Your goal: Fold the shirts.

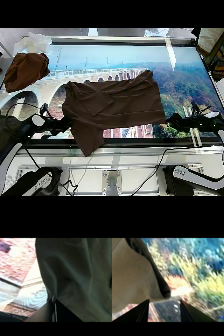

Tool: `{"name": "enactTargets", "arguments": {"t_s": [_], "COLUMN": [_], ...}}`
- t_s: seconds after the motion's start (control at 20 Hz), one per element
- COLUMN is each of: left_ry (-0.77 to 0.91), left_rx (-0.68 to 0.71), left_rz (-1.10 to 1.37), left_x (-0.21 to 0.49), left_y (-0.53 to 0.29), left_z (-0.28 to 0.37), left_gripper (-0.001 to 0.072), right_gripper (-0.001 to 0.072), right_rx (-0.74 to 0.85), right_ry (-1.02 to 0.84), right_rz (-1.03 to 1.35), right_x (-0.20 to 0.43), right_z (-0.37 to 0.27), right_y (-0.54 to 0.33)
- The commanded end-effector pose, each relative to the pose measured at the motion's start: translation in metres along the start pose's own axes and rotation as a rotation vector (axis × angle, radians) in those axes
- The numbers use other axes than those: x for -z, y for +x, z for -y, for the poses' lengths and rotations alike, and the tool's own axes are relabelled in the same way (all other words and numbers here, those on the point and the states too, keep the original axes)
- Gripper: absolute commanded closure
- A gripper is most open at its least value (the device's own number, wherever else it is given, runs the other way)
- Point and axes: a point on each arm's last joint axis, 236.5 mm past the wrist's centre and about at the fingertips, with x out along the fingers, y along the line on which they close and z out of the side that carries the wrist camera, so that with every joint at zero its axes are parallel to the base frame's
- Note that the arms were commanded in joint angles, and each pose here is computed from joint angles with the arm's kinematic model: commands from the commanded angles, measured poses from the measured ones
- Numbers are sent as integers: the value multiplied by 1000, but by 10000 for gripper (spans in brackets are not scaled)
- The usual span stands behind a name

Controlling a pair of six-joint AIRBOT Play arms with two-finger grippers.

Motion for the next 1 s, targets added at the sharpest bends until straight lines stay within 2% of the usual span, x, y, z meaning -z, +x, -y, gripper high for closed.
{"name": "enactTargets", "arguments": {"t_s": [0.0, 0.25, 0.3, 0.4, 0.5, 0.55, 0.6, 0.75, 0.95], "left_ry": [-1, 0, 0, -1, -1, -1, -3, -1, 94], "left_rx": [1, 1, 1, 1, 1, 1, 3, 79, 274], "left_rz": [0, 0, -1, 0, 0, -1, -1, 25, 157], "left_x": [0, 0, 0, 0, 0, 0, 0, -7, -50], "left_y": [0, 0, 0, 0, 0, 0, 0, -3, -49], "left_z": [0, 0, 0, 0, 0, 0, 1, 21, 93], "left_gripper": [695, 694, 694, 694, 695, 695, 695, 695, 696], "right_gripper": [268, 268, 299, 476, 508, 573, 683, 682, 683], "right_rx": [-15, -69, -86, -115, -123, -125, -130, -162, -189], "right_ry": [31, 115, 124, 109, 106, 93, 87, 21, -132], "right_rz": [82, 56, 51, 63, 65, 62, 57, 81, 274], "right_x": [-16, -18, -18, -21, -22, -21, -20, -23, -56], "right_z": [0, 2, 0, -6, -8, -9, -10, -23, -66], "right_y": [5, 28, 32, 32, 31, 31, 31, 21, -45]}}
